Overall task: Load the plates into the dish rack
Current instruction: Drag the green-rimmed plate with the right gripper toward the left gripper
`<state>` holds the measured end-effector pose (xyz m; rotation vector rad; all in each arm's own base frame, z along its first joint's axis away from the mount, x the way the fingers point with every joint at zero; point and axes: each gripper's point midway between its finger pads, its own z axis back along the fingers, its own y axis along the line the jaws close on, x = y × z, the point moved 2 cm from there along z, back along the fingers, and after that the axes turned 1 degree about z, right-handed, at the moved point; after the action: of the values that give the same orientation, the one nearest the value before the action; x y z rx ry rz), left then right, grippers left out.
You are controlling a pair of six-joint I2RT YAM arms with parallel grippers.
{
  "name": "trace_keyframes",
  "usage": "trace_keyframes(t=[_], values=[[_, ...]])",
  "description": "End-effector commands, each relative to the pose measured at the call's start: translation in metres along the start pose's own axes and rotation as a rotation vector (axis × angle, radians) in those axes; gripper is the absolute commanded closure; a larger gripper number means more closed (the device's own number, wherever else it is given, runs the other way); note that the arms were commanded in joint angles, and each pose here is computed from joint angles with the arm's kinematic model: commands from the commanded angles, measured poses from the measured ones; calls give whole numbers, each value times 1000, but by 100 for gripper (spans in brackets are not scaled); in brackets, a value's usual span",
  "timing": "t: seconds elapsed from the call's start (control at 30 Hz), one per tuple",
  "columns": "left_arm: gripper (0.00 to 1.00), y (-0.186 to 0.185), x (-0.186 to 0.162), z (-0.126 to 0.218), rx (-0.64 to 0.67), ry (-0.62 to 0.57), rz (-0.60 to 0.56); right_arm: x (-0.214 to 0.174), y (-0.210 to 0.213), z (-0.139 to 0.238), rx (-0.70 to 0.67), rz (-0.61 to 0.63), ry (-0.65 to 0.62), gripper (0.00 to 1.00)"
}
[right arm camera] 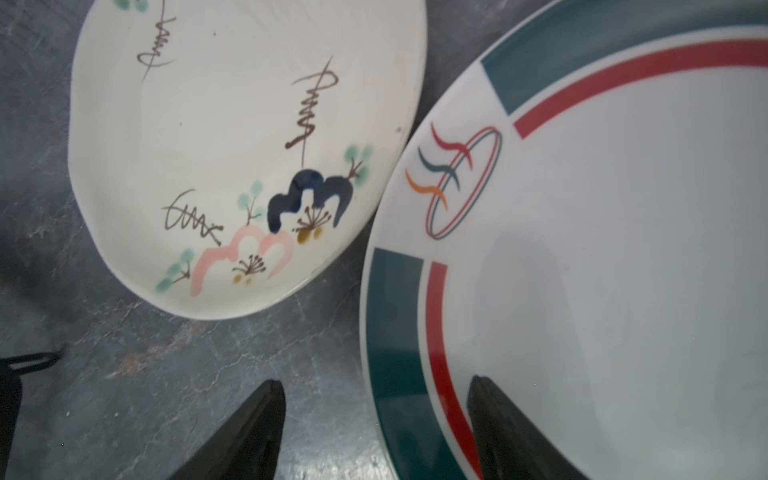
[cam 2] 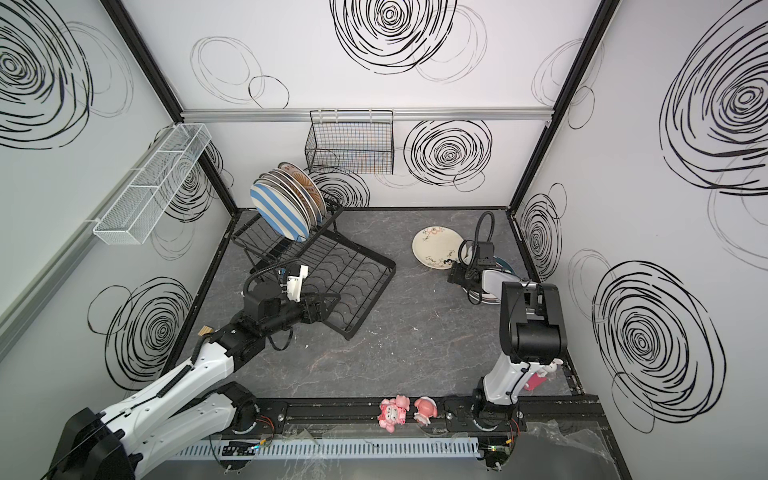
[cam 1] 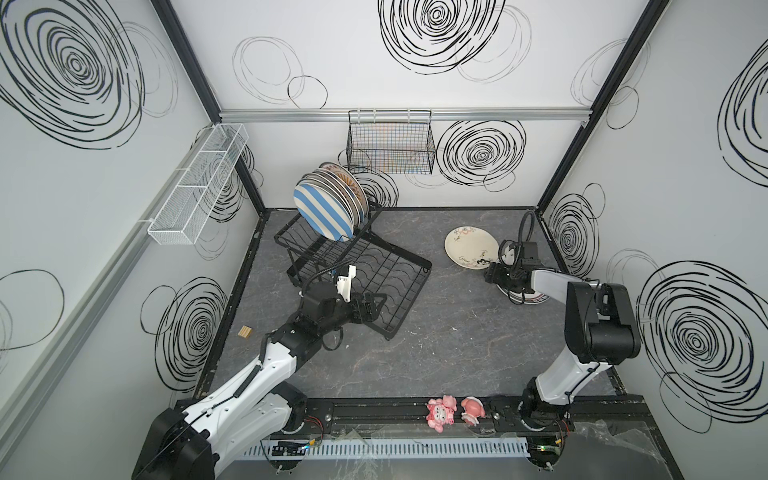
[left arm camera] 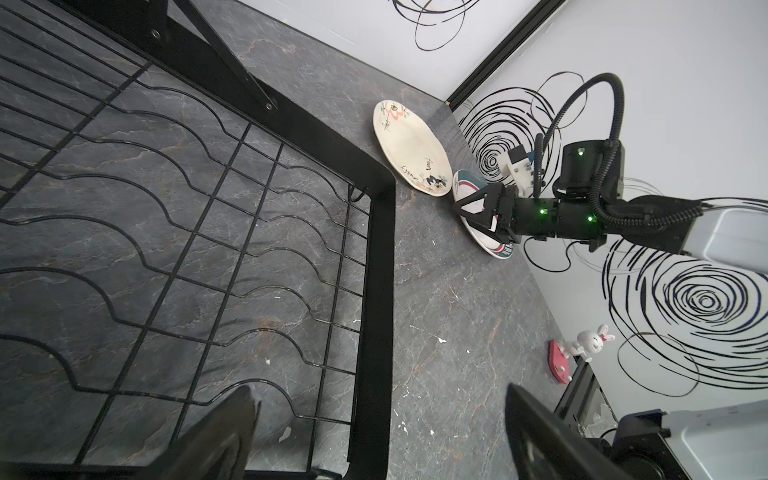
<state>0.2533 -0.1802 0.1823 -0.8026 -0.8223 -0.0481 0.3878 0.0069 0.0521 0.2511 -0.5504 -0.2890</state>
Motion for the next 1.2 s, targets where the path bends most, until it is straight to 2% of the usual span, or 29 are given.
trace_keyframes(t=[0.0,0.3,0.47,0.63,0.77,0.87,0.97,1.07,1.17], values=[[4,-9,12,0,-38,-34,-22,-33,14,4,47,-3,82,26],[4,-8,-2,-6,-68,-24,11,-88,66,23,195,81,148,26],[4,-20,-16,-11,-88,4,-9,-117,92,35,279,108,175,26],[4,-35,-28,-16,-100,33,-27,-152,123,45,447,123,201,26],[4,-47,-32,-20,-108,43,-38,-179,141,51,522,141,256,26],[4,-53,-33,-24,-105,46,-51,-186,154,61,577,164,266,26],[4,-58,-33,-30,-96,49,-64,-174,150,73,525,171,217,26],[4,-68,-32,-38,-90,55,-93,-150,125,85,345,138,109,26],[4,-81,-33,-48,-108,72,-110,-134,91,97,210,48,33,26]])
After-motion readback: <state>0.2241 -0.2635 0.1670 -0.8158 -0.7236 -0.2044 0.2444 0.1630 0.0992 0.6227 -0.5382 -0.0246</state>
